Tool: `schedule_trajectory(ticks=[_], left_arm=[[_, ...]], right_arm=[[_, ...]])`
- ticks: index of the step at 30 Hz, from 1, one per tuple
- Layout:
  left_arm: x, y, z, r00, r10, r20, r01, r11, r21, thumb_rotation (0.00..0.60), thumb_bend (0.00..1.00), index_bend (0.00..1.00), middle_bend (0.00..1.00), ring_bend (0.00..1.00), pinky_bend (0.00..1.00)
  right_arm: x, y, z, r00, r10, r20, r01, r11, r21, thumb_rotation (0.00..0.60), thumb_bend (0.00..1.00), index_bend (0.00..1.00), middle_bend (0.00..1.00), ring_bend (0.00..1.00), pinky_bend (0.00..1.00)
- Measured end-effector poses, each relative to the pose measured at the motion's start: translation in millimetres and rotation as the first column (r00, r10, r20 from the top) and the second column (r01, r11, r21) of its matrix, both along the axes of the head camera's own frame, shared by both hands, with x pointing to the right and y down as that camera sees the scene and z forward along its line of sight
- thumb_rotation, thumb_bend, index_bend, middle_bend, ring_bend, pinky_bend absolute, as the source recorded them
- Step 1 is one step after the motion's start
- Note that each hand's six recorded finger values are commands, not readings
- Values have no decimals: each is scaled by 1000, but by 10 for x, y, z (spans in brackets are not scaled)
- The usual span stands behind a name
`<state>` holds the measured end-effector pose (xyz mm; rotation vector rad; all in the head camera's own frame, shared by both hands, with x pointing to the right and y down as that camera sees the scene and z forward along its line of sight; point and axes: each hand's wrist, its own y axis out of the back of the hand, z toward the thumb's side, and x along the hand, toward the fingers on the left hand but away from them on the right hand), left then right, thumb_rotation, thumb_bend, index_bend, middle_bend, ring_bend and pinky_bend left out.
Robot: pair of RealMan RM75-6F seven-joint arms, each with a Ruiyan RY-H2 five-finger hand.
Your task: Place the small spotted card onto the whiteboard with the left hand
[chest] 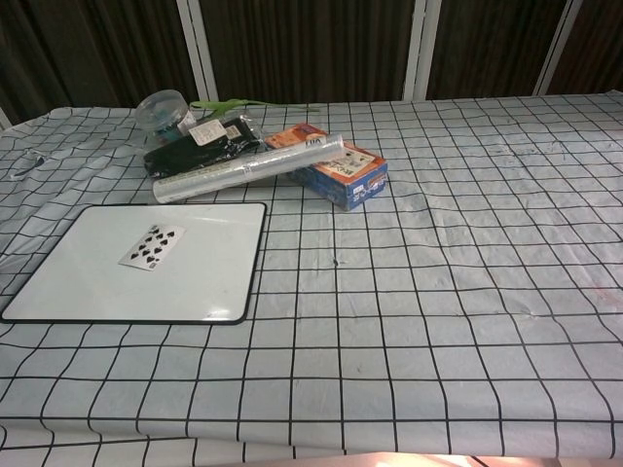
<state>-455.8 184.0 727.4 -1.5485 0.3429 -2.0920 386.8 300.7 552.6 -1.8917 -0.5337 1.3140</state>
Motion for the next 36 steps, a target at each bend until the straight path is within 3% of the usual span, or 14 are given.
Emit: schedule_trajectory(ticks=[12,25,36], left_arm=[[-28,-15,-21,1000,7,-11,-6,1000,29,600,332,437,0,0,16],[-63,11,21,1000,9,-17,-8,1000,24,600,333,439,0,0,17],[-95,-11,52,1000,10,-10,-9,999,38,600,332,574,7,0,26]], right_arm=[[-9,7,13,1000,-3,-4,3,1000,-2,600,170,0,0,0,0],[-4,-1,5,1000,1,-3,-1,1000,0,600,171,0,0,0,0],[-3,-5,4,1000,2,-4,-2,1000,1,600,170,0,0,0,0]])
